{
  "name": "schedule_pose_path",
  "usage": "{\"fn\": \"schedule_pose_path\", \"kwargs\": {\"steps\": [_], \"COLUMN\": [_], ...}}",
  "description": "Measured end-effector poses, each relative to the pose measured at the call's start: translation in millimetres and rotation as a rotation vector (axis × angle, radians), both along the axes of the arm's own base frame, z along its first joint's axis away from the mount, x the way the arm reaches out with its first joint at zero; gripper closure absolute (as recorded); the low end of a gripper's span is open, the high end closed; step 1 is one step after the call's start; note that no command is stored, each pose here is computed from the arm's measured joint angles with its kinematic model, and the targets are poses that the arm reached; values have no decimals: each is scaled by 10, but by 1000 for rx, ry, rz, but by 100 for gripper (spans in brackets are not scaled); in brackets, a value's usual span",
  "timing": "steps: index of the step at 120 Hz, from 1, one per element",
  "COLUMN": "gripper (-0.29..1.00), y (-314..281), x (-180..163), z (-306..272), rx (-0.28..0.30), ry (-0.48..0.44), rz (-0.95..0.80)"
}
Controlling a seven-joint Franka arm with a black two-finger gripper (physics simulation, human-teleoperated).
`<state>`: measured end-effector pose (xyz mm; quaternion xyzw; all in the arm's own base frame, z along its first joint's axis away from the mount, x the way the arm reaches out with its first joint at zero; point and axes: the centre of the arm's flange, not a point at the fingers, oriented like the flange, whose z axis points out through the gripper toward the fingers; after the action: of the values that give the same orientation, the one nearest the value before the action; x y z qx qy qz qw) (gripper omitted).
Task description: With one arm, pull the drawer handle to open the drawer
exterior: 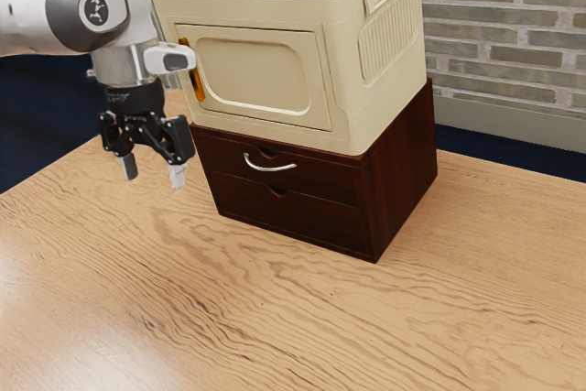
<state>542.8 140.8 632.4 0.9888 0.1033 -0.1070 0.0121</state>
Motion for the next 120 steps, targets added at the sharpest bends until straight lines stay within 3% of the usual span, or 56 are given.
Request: {"fn": "schedule_pose_path", "kwargs": {"steps": [25,47,60,75,105,120], "gripper": [0,0,0,0,0,0], "y": [35,-33,-6,-16,-696,-760], "x": [78,-330,-323,-155,-296,-225], "z": [59,1101,1190,1053,669,459], "rx": [7,86,89,95,65,94], "ry": [-71,-285,-332,-321,-400,-450], "rz": [-12,-86,-250,-427,-919,-1103]}}
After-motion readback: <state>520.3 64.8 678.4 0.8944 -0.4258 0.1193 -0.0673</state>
